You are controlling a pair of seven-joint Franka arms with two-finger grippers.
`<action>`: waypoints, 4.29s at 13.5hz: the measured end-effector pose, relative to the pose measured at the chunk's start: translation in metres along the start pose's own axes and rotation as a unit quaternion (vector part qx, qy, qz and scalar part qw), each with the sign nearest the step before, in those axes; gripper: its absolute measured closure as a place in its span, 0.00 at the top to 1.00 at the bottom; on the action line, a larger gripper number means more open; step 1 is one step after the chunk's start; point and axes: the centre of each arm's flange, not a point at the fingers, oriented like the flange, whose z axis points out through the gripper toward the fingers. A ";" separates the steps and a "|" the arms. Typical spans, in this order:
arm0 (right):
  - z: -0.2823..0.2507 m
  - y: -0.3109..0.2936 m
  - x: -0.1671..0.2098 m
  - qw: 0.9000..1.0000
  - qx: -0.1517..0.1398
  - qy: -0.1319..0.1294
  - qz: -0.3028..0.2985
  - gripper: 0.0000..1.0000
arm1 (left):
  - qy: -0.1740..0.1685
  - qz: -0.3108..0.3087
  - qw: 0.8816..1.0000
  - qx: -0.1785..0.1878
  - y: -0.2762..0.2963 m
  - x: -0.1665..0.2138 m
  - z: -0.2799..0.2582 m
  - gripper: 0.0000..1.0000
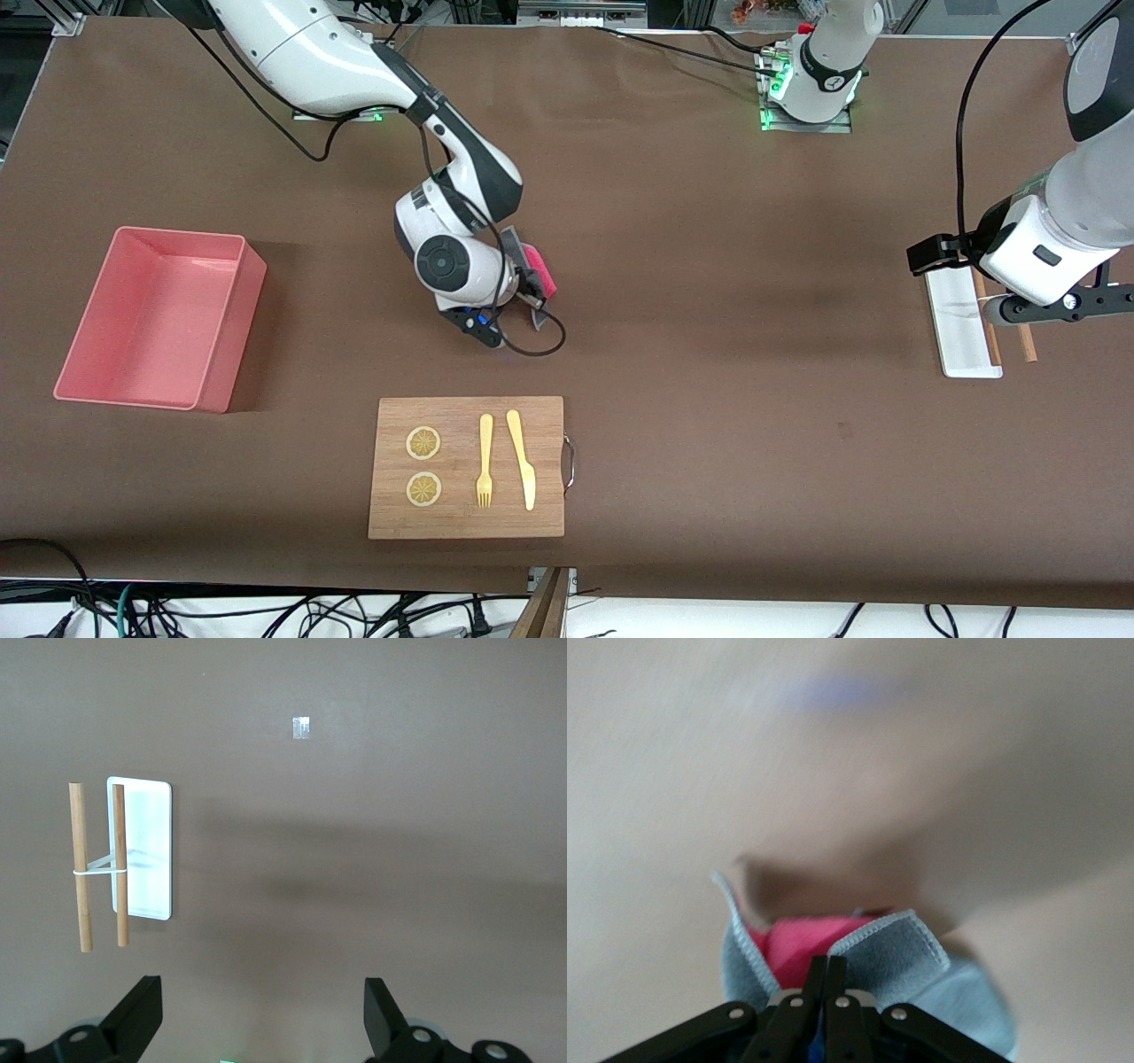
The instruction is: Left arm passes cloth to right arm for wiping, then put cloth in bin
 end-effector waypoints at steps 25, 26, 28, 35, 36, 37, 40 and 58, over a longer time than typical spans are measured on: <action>-0.266 0.239 0.156 0.967 -0.135 -0.047 -0.209 0.02 | 0.067 0.049 0.995 -0.058 -0.006 -0.001 -0.006 1.00; -0.284 0.256 0.156 0.964 -0.139 -0.048 -0.221 0.02 | 0.078 0.052 0.994 -0.055 -0.007 -0.011 -0.007 1.00; -0.314 0.294 0.160 0.957 -0.148 -0.052 -0.245 0.02 | 0.087 0.060 0.993 -0.048 0.001 -0.031 -0.012 1.00; -0.356 0.451 0.213 0.938 -0.167 -0.070 -0.295 0.02 | 0.082 0.054 0.994 -0.043 -0.008 -0.041 -0.007 1.00; -0.358 0.469 0.221 0.936 -0.166 -0.068 -0.301 0.02 | 0.082 0.054 0.994 -0.043 -0.008 -0.041 -0.006 1.00; -0.355 0.483 0.228 0.936 -0.164 -0.064 -0.305 0.02 | 0.081 0.054 0.994 -0.043 -0.008 -0.041 -0.006 1.00; -0.334 0.495 0.246 0.935 -0.164 -0.070 -0.307 0.02 | 0.077 0.054 0.995 -0.042 -0.009 -0.041 -0.004 1.00; -0.154 0.469 0.337 0.928 -0.148 0.011 -0.341 0.02 | 0.076 0.055 0.995 -0.037 -0.009 -0.041 -0.004 1.00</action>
